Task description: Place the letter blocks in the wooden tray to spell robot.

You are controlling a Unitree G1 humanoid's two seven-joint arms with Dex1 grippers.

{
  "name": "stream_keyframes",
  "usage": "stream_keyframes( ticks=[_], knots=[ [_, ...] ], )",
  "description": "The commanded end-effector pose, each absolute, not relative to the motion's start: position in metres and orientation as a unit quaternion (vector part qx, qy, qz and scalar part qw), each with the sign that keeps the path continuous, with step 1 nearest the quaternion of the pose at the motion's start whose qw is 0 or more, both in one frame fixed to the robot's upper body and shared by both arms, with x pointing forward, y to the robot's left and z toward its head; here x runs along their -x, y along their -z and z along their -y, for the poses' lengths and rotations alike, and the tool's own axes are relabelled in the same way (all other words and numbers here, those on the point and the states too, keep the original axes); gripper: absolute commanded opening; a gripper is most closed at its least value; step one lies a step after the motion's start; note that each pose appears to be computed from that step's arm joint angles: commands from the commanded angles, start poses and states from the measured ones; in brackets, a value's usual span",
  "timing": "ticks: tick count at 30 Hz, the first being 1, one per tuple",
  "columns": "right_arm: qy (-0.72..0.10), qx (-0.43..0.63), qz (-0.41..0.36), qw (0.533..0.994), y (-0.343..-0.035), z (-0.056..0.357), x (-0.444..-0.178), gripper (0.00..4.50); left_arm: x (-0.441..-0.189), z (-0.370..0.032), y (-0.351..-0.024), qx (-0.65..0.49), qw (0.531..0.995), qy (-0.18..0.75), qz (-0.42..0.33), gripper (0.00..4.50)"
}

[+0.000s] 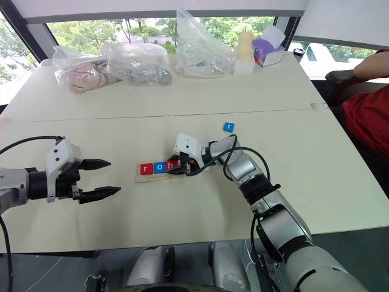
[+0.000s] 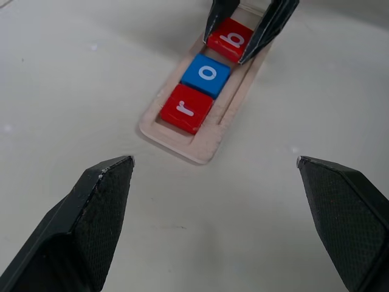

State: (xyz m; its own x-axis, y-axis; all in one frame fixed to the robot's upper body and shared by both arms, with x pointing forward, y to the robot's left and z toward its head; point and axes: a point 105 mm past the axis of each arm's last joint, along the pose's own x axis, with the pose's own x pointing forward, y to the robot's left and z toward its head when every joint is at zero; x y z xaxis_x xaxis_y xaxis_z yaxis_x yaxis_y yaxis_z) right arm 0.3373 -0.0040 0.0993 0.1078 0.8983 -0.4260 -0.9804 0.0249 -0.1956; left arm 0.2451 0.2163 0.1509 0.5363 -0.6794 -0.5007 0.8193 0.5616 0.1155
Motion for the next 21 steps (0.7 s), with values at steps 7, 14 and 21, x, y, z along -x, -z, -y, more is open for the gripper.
stream_keyframes(
  ticks=[7,14,21],
  knots=[
    [-0.646,0.235,-0.055,0.724,-0.114,0.0,-0.349,4.22,-0.247,-0.214,-0.153,-0.184,0.859,0.436,-0.196,4.5],
    [-0.633,0.229,-0.04,0.738,-0.126,0.01,-0.354,4.22,-0.248,-0.214,-0.152,-0.186,0.859,0.435,-0.196,4.5],
    [-0.535,0.153,-0.029,0.831,-0.16,0.059,-0.369,4.22,-0.25,-0.201,-0.168,-0.155,0.868,0.447,-0.152,4.5]
  ],
)
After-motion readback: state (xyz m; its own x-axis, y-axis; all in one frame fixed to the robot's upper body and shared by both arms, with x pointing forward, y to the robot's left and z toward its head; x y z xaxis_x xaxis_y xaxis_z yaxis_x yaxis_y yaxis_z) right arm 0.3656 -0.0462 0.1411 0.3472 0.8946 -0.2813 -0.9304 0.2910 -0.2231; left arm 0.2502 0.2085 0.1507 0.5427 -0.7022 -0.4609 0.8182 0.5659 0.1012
